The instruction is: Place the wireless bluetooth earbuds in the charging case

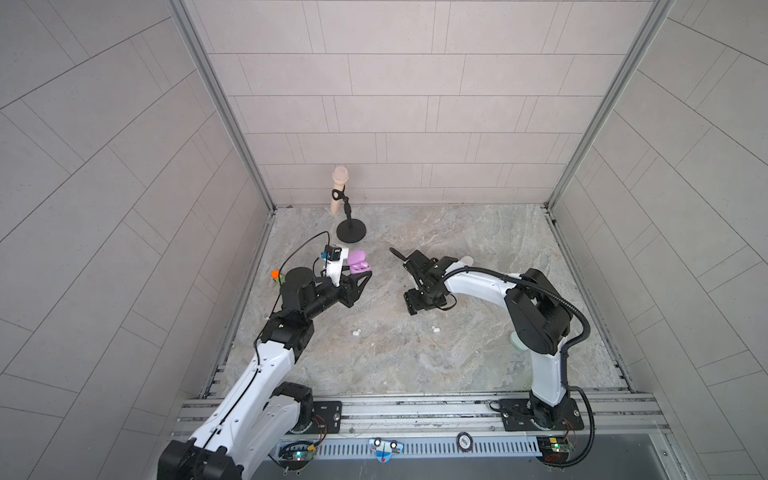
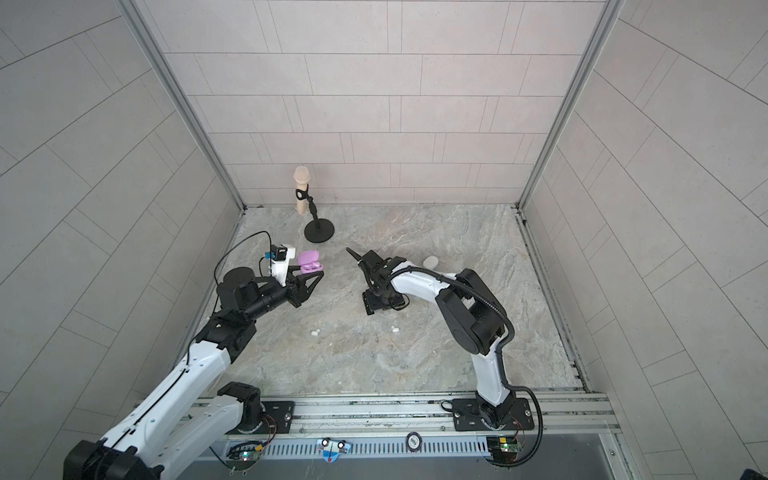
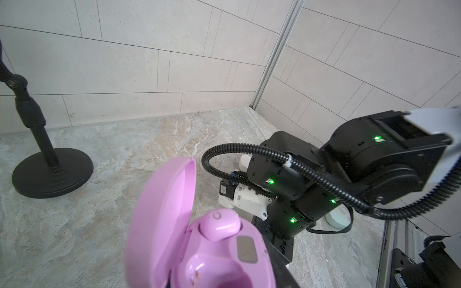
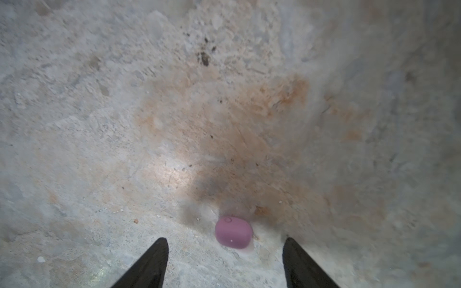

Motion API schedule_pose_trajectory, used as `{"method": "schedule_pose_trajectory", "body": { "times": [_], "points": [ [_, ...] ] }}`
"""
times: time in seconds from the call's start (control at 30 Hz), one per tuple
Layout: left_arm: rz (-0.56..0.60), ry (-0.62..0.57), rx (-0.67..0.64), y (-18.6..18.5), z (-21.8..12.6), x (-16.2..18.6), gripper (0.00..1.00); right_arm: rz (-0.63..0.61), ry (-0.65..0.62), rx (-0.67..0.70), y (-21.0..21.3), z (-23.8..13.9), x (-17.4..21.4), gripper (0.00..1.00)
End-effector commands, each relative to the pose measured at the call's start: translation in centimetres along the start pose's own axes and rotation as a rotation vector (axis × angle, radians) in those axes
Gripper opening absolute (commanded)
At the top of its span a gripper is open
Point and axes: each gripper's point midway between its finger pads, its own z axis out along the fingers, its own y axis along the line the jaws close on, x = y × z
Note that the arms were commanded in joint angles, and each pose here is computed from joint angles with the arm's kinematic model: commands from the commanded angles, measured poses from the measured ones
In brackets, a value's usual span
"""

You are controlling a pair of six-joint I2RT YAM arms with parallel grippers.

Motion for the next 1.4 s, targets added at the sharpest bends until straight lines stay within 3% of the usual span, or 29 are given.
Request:
{"method": "schedule_pose_trajectory", "body": {
  "times": [0.0, 0.27, 0.6, 0.97, 1.37],
  "points": [
    [0.004, -0.016, -0.006, 0.0, -0.1, -0.3, 0.18, 0.014, 0.037, -0.061, 0.6, 1.2, 0.5, 0.76],
    [0.003, -0.016, 0.002, -0.1, 0.0, -0.2, 0.18, 0.016, 0.044, -0.159, 1.9, 1.7, 0.5, 0.76],
    [0.004, -0.013, -0.002, 0.0, 0.0, -0.2, 0.18, -0.009, 0.048, -0.203, 3.1, -0.7, 1.5, 0.74],
    [0.006, -0.015, -0.002, 0.0, 0.1, -0.3, 0.18, -0.036, 0.074, -0.209, 3.7, -2.9, 4.8, 0.73],
    [0.004, -0.013, 0.004, -0.2, 0.0, -0.3, 0.18, -0.053, 0.045, -0.103, 0.7, -2.3, 2.6, 0.75]
  ]
}}
